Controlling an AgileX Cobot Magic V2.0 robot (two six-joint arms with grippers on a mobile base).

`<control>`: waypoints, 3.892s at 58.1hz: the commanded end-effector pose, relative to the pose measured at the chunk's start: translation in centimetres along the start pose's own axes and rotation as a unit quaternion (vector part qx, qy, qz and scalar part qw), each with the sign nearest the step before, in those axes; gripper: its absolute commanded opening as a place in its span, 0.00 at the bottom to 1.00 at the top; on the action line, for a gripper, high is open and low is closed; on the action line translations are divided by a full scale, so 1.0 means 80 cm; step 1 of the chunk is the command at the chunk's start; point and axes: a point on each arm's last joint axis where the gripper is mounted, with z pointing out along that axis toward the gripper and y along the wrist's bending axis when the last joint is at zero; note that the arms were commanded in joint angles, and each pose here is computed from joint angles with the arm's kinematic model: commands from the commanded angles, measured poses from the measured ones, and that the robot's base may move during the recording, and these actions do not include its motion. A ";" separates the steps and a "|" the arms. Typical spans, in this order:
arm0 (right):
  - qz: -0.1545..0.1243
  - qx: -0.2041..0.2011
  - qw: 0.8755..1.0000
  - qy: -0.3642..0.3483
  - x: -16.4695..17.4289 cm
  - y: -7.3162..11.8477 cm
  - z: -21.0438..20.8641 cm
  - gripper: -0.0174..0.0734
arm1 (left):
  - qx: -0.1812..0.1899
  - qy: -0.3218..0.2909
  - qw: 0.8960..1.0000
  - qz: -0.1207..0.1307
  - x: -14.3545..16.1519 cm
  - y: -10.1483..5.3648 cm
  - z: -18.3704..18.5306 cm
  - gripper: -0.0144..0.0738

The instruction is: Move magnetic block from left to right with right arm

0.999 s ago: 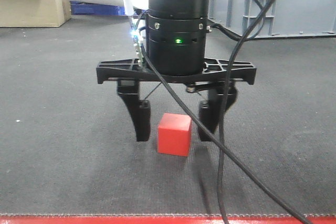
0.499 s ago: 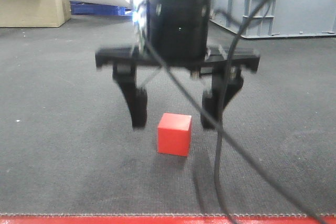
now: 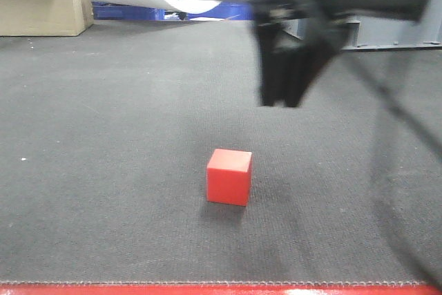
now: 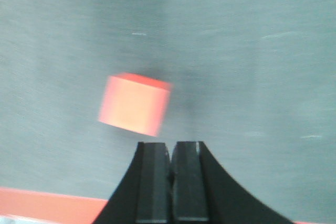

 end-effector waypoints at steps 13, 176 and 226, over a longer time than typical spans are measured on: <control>-0.118 -0.043 0.986 -0.110 0.020 -0.077 -0.045 0.25 | 0.003 -0.040 0.999 -0.004 -0.006 0.000 -0.001 0.03; -0.051 0.034 0.760 -0.647 0.243 -0.253 -0.018 0.25 | 0.003 -0.040 0.999 -0.004 -0.006 0.000 -0.001 0.03; -0.051 0.034 0.760 -0.647 0.243 -0.253 -0.018 0.25 | 0.003 -0.040 0.999 -0.004 -0.006 0.000 -0.001 0.03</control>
